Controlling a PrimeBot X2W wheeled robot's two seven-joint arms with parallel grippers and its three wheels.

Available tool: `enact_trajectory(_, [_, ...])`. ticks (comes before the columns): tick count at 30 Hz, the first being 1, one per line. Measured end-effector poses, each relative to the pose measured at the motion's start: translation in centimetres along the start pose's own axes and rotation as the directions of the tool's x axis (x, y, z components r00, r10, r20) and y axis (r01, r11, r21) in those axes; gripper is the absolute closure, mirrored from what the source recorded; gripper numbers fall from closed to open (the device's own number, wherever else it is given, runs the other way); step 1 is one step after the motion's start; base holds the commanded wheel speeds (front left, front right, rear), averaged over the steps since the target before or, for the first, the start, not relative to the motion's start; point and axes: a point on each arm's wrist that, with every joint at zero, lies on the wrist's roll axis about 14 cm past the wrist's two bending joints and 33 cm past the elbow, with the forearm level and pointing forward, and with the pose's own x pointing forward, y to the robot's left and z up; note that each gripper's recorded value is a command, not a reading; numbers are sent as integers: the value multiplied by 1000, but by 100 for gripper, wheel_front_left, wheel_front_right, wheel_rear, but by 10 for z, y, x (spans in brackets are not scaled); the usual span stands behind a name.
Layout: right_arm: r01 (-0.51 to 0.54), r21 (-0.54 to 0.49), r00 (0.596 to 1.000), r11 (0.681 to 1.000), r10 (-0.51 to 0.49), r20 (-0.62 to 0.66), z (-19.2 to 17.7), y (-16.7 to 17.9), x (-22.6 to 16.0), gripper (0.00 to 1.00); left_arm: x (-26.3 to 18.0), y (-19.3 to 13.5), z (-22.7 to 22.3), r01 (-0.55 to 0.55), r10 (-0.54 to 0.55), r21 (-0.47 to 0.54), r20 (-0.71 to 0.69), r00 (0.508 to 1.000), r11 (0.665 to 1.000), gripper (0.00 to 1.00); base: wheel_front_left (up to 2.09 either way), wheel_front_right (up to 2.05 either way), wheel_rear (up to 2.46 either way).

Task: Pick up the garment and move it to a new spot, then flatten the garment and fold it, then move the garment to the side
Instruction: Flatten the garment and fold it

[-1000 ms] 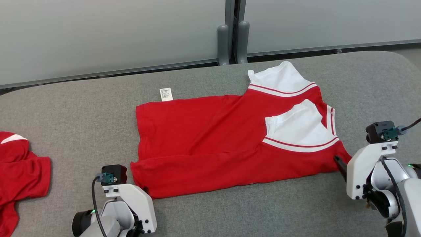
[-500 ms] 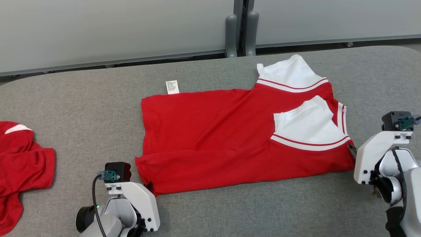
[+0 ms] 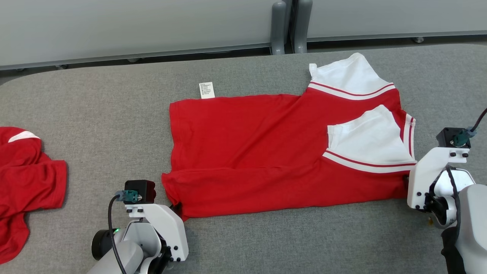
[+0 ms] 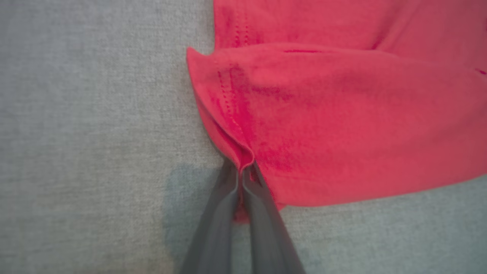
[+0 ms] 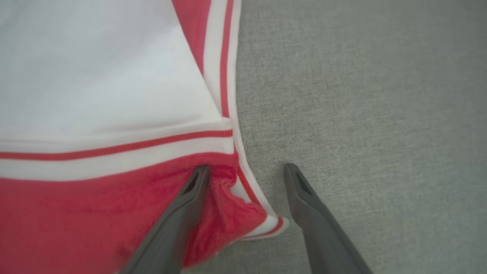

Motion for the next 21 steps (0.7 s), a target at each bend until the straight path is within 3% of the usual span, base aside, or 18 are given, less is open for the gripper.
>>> enact_trajectory(4, [-22,-11,998,1000,22,-54,-8,7,2,0,0,0,-1,-1,1,-2,-2,1000,1000,100,0,0,0])
enact_trajectory(5, [-25,-12,998,1000,24,-58,-9,6,2,27,0,0,0,-1,1,-3,0,1000,1000,100,0,0,0])
enact_trajectory(6, [-28,-12,998,1000,27,-59,-9,7,1,63,0,0,0,-1,1,-2,3,1000,1000,100,0,0,0])
enact_trajectory(7, [-33,-16,998,999,32,-57,-10,8,0,85,0,0,0,-1,1,-1,3,1000,1000,100,0,0,0])
enact_trajectory(8, [-37,-19,998,999,36,-55,-11,8,-1,100,-1,0,1,-1,1,0,8,1000,1000,100,0,0,0])
enact_trajectory(21, [-97,26,993,995,95,75,-20,6,-44,100,-33,-3,-12,36,-36,-9,-7,999,999,100,0,0,0])
